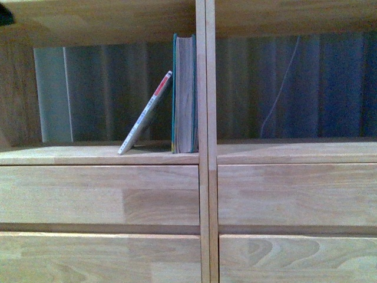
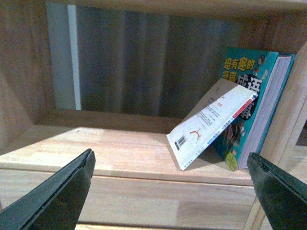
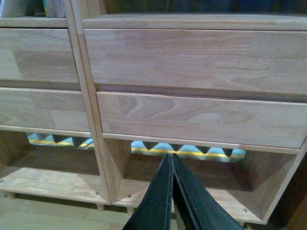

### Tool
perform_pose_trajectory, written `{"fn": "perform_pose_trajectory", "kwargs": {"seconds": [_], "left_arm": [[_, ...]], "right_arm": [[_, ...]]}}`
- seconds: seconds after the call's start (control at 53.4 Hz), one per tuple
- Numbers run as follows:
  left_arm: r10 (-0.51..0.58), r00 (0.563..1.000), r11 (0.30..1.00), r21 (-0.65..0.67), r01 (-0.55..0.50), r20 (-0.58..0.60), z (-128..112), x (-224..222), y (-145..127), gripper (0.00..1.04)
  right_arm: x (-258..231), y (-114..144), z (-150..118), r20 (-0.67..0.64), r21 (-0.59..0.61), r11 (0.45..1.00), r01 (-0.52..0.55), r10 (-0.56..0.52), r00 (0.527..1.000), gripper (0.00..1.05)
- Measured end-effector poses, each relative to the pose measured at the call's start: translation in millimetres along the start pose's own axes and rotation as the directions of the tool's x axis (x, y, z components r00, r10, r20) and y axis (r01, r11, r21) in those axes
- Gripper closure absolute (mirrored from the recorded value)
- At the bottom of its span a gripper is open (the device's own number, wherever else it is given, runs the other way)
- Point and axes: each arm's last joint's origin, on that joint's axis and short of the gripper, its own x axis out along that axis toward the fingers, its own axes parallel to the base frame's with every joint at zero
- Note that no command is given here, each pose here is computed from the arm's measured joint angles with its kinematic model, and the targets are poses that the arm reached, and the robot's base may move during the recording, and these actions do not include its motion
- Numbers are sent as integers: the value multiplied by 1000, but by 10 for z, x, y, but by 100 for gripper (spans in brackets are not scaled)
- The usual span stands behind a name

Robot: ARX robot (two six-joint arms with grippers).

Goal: Organize books on shelf

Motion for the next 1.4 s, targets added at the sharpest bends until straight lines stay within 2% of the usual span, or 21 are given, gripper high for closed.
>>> {"fn": "perform_pose_trajectory", "kwargs": {"seconds": [0.037, 0.112, 0.131, 0.187, 0.262, 0.337, 0.487, 0.599, 0.674, 0.768, 0.955, 1.404], "left_arm": [[-6, 1000, 1000, -16, 6, -2, 19, -165, 38, 7], [-5, 1000, 1000, -23, 5, 4, 39, -447, 89, 7], [23, 1000, 1000, -17, -23, -12, 42, -521, 93, 9], [136, 986, 991, 15, -136, -94, -16, -790, 100, 19], [181, 970, 983, 45, -176, -160, -253, -1130, 50, 32], [178, 972, 983, 67, -169, -153, -485, -1352, -24, 46], [180, 968, 983, 76, -169, -175, -880, -1492, -74, 73], [182, 967, 982, 79, -170, -181, -1084, -1577, -104, 93], [206, 963, 977, 84, -194, -176, -1180, -1616, -160, 102], [169, 969, 984, 81, -157, -178, -1291, -1665, -217, 102], [177, 967, 983, 82, -164, -183, -1479, -1759, -219, 102], [177, 969, 983, 82, -165, -172, -1732, -1921, -222, 102]], "right_arm": [[0, 0, 0, 0, 0, 1000, 0, 0, 1000, 102], [0, 0, 0, 0, -2, 1000, 0, 0, 1000, 91], [0, 0, 0, 0, -2, 1000, 0, 0, 1000, 87], [0, 0, 0, 0, -2, 1000, 0, 0, 1000, 77], [0, 0, 0, 0, -2, 1000, 0, 0, 1000, 64], [0, 0, 0, 0, -2, 1000, -1, 1, 1000, 50], [0, 0, 0, 0, -2, 1000, 0, 0, 1000, 25], [0, 0, 0, 0, -2, 1000, 0, 0, 1000, 7], [0, 0, 0, 0, -2, 1000, 0, 0, 1000, 7], [0, 0, 0, 0, -2, 1000, -1, 1, 1000, 7], [0, 0, 0, 0, -2, 1000, 0, 0, 1000, 7], [0, 0, 0, 0, -2, 1000, 0, 0, 1000, 7]]}}
